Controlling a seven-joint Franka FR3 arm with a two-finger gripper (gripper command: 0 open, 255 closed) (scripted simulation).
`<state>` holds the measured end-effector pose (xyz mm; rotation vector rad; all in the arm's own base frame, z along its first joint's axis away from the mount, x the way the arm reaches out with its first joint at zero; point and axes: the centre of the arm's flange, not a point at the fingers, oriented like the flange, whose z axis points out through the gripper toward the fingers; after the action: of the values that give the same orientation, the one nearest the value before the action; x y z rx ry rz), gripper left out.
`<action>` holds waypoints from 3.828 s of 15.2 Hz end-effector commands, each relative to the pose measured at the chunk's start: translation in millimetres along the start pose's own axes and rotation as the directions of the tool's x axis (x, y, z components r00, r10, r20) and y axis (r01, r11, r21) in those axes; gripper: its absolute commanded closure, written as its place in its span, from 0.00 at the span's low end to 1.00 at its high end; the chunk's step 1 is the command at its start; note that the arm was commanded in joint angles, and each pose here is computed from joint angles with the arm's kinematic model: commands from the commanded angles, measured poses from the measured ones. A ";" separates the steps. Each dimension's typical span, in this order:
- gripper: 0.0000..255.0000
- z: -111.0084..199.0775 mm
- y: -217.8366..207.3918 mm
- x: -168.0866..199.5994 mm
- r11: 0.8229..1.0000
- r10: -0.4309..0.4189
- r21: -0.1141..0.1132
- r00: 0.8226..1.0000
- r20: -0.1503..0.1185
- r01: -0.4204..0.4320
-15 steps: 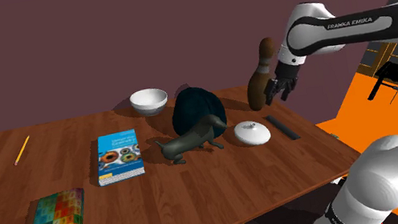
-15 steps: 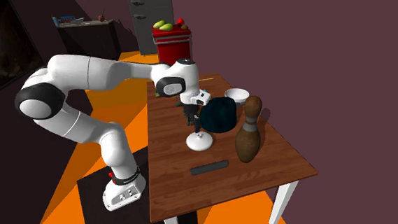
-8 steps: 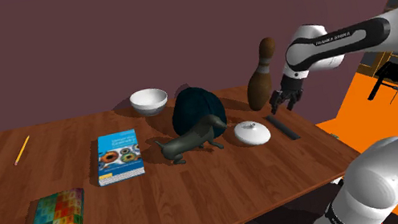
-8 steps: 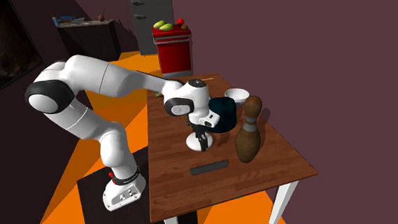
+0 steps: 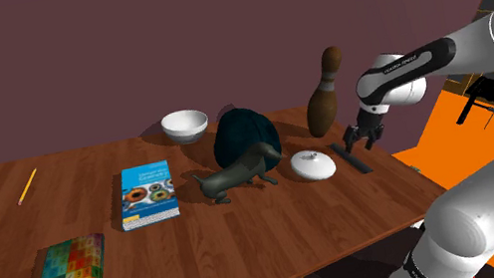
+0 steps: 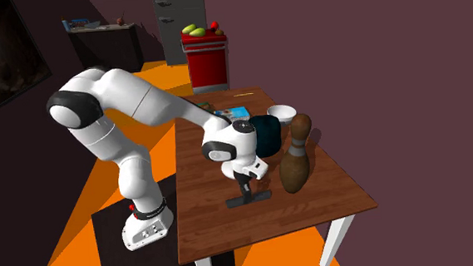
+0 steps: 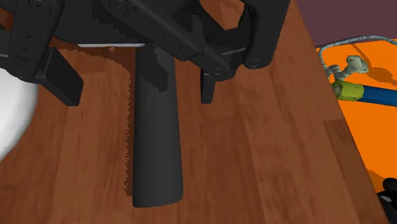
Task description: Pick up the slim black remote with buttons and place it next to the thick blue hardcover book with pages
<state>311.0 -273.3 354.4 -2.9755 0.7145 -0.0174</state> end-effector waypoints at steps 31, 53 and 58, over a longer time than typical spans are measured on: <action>1.00 2.9 -0.5 1.4 1.000 0.004 0.000 1.000 0.001 -0.004; 1.00 -57.9 -109.4 -19.8 1.000 0.004 0.000 1.000 0.001 -0.004; 1.00 -52.5 -173.9 -32.7 1.000 0.004 0.000 1.000 0.001 -0.004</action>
<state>356.7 -125.7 421.0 -2.9747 0.7190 -0.0151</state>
